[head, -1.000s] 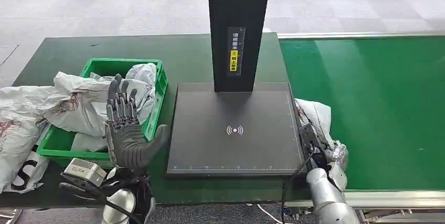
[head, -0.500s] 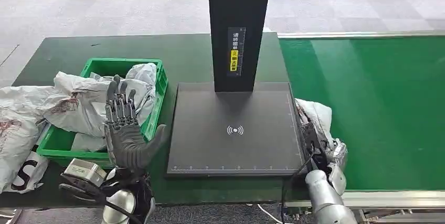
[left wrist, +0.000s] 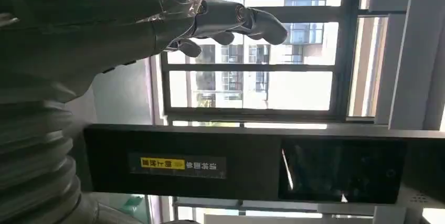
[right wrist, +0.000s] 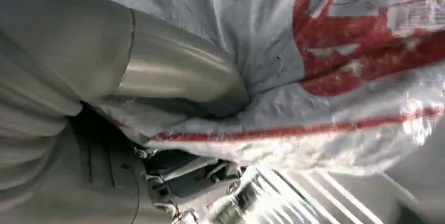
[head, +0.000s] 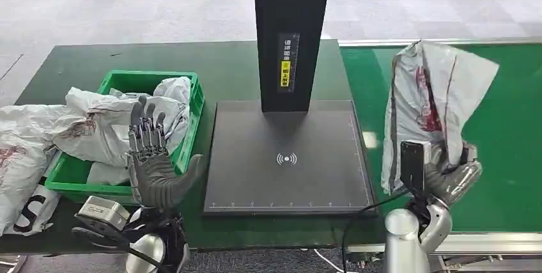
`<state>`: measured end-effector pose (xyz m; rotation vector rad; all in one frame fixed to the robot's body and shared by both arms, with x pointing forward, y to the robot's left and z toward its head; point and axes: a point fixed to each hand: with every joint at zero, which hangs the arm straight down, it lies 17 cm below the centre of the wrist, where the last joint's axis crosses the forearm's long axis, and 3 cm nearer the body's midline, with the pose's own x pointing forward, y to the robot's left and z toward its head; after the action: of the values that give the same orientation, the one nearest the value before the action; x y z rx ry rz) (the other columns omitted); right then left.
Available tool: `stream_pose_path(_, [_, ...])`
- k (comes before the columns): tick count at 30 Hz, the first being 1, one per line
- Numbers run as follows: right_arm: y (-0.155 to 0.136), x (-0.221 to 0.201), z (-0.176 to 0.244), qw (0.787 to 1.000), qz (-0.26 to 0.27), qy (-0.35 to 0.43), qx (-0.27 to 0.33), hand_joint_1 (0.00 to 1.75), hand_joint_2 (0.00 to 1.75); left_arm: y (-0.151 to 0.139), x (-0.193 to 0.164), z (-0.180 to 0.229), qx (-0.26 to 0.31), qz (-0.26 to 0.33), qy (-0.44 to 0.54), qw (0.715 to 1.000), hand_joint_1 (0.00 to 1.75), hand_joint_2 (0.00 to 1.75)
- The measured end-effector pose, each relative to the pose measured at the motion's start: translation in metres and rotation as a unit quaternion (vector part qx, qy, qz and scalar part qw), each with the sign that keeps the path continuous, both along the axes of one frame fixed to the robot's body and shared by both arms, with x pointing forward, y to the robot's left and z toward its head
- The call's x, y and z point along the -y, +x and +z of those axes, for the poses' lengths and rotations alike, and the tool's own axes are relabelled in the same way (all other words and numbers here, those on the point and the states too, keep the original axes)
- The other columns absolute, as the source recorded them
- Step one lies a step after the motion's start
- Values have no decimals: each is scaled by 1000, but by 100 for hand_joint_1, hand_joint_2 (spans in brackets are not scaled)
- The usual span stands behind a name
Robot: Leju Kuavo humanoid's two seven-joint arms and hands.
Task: Moved the parcel from conveyor to table for the left to box.
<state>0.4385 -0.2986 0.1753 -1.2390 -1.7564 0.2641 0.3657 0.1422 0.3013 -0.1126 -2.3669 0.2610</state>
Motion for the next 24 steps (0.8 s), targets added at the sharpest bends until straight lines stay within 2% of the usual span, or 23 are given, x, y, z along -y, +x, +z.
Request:
stream_pose_path(5, [-11, -24, 63, 996, 24, -32, 79, 175, 175, 0, 3, -1, 0, -9, 0, 1000, 0, 175])
stream_pose_path(10, [-12, -65, 90, 990, 75, -48, 109, 175, 175, 1, 5, 0, 1, -16, 0, 1000, 0, 175])
stream_pose_path(13, [0, -107, 84, 984, 152, -42, 79, 175, 175, 2, 7, 1, 3, -22, 1, 1000, 0, 175])
stream_pose_path(17, [2, -138, 85, 977, 195, -41, 74, 175, 175, 3, 9, 2, 5, -25, 2, 1000, 0, 175])
stream_pose_path(21, [15, -180, 44, 960, 280, -1, 10, 175, 175, 4, 10, 2, 6, -27, 3, 1000, 0, 175])
stream_pose_path(24, [22, -200, 5, 949, 312, 21, -33, 175, 175, 5, 11, 1, 4, -28, 3, 1000, 0, 175])
